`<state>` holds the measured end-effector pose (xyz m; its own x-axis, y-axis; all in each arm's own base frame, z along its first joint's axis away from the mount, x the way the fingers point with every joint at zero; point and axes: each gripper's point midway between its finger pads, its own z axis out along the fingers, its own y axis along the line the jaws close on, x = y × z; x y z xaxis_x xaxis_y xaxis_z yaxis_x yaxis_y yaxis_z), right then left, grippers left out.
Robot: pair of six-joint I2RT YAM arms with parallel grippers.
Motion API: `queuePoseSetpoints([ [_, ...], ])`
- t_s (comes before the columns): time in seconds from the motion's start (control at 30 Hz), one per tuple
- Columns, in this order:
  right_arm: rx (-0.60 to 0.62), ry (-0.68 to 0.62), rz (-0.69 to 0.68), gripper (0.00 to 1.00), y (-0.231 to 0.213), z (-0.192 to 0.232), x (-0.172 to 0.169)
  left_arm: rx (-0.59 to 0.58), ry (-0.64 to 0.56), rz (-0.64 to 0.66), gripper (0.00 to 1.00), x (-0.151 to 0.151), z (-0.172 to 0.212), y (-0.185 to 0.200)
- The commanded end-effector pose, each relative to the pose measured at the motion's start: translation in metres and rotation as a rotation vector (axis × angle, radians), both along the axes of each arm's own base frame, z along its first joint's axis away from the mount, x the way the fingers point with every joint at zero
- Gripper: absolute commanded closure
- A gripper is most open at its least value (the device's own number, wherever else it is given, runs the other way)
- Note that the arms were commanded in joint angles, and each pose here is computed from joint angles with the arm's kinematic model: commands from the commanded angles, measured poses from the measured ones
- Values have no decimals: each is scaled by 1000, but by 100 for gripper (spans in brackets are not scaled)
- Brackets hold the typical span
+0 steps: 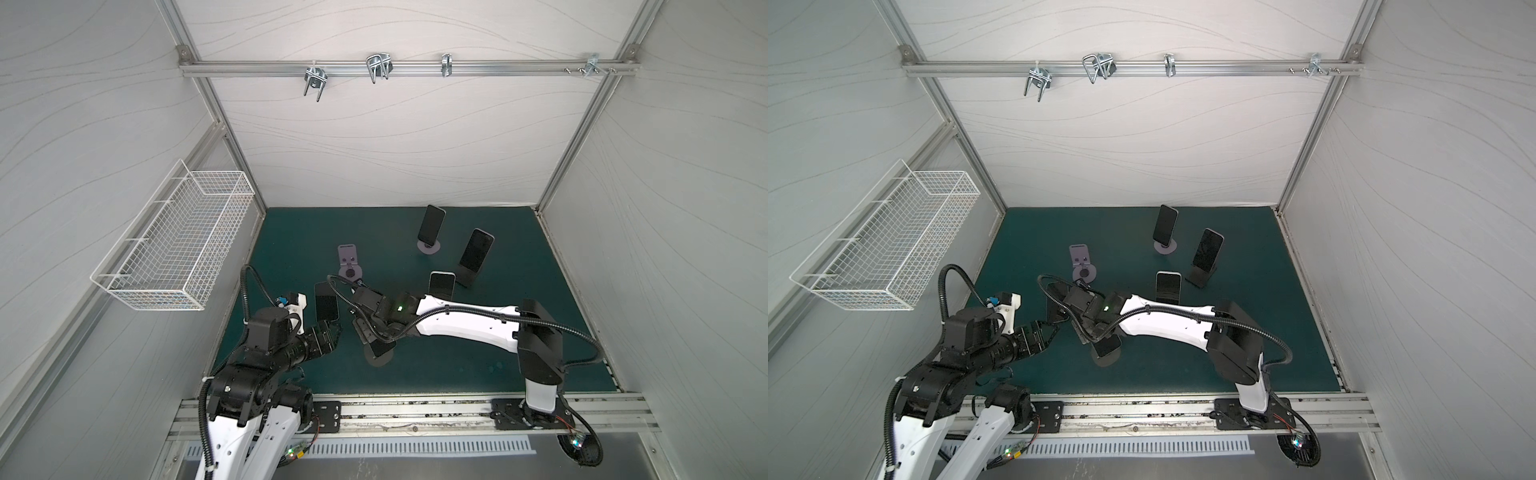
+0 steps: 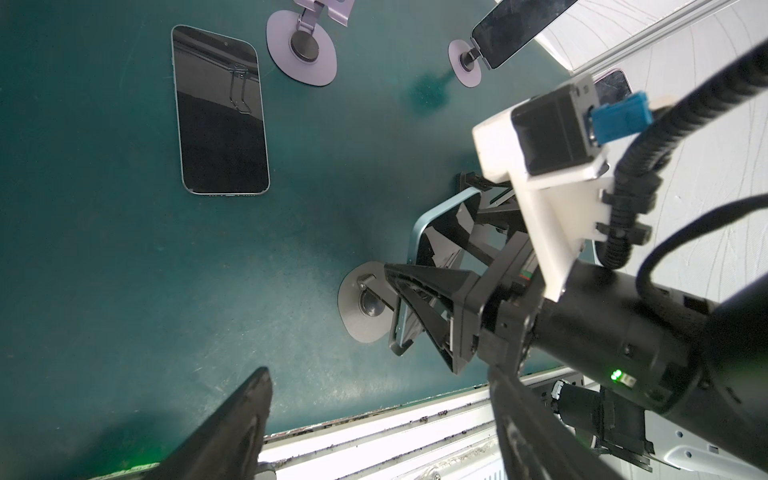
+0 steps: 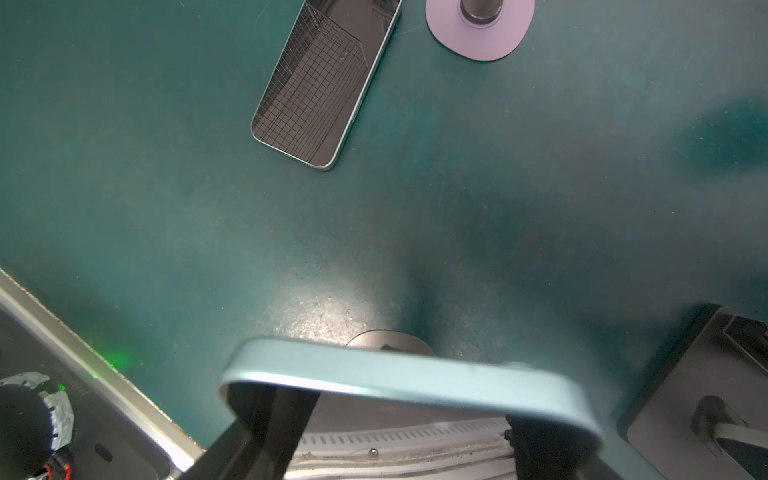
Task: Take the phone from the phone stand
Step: 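Lift the mint phone clear of the round stand with the right gripper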
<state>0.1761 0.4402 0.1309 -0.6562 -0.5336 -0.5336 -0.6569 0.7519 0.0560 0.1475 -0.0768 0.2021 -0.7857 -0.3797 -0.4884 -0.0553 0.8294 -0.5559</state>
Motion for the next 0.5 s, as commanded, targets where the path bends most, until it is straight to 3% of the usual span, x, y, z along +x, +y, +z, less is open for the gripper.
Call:
queuePoseSetpoints([
  [0.0,66,-15,-1,30,1,26,-4,-2,-20,15,17,6,4,1],
  [0.47,140,-56,30,32,1,63,-4,7,31,21,17,9,-3,1],
])
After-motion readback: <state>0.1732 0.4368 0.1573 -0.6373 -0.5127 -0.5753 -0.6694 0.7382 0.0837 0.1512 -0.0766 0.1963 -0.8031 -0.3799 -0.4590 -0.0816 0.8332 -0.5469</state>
